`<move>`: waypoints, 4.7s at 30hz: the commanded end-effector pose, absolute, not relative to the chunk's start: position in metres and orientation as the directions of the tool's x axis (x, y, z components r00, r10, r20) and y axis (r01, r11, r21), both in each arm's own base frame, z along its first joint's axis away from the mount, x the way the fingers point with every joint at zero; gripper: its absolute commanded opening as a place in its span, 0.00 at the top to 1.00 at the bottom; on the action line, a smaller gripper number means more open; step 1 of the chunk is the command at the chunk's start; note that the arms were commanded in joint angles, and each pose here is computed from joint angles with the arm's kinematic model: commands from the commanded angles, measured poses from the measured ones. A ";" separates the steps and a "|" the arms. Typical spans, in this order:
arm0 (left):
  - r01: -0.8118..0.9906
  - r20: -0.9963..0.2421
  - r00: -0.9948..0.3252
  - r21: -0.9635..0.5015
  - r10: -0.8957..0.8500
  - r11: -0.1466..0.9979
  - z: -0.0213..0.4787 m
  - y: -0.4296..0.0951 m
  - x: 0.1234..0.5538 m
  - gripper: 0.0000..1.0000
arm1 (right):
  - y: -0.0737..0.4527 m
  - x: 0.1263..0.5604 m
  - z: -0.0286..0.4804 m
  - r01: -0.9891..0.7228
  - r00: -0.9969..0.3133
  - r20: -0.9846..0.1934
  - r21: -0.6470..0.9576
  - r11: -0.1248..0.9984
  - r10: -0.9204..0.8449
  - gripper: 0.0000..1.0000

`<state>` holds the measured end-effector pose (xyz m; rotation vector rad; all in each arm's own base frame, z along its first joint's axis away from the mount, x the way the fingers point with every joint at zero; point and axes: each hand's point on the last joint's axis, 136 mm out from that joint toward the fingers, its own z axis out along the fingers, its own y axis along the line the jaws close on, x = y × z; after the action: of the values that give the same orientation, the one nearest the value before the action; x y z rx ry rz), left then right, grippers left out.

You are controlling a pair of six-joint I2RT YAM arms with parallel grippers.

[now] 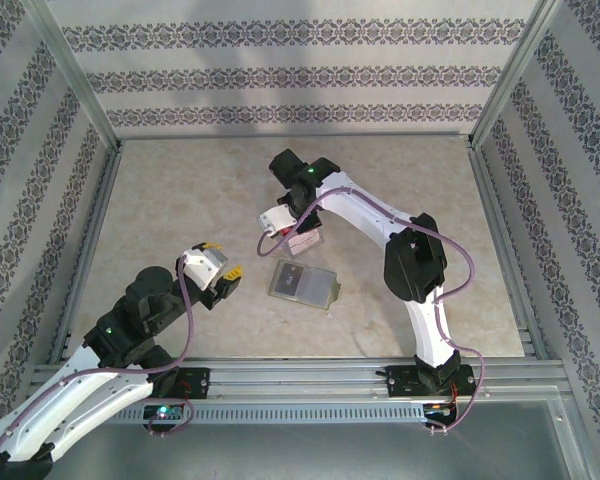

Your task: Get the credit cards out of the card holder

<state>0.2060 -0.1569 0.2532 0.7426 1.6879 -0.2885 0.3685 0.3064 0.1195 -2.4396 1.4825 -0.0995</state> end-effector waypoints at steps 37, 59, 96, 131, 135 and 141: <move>0.596 -0.933 -0.067 0.246 0.352 0.764 0.263 -0.157 0.211 0.36 | 0.319 0.398 0.093 -0.878 0.437 -0.180 -0.297 -0.375 -0.881 0.85; 0.597 -0.941 -0.072 0.225 0.331 0.770 0.265 -0.158 0.211 0.36 | 0.317 0.396 0.121 -0.894 0.388 -0.221 -0.327 -0.307 -0.895 0.71; 0.380 -0.938 -0.345 -0.156 -0.017 0.912 0.260 -0.156 0.253 0.00 | 0.159 0.310 0.297 -0.401 -0.403 -0.894 -0.020 0.916 -0.196 0.02; 0.172 -0.410 -0.904 -0.603 -0.118 0.779 0.091 -0.256 0.263 0.44 | 0.099 0.238 0.175 -0.055 -0.641 -0.683 0.497 0.866 0.351 0.02; 0.171 -0.398 -0.910 -0.614 -0.115 0.771 0.083 -0.261 0.271 0.48 | 0.098 0.236 0.171 -0.057 -0.646 -0.682 0.491 0.869 0.342 0.02; 0.163 -0.371 -0.924 -0.602 -0.093 0.782 0.065 -0.263 0.275 0.51 | 0.097 0.237 0.170 -0.053 -0.647 -0.684 0.482 0.874 0.338 0.02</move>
<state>0.2618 -0.2547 0.0556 0.0353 2.6436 -0.8719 0.2386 0.0986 0.1753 0.2113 2.1900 0.6053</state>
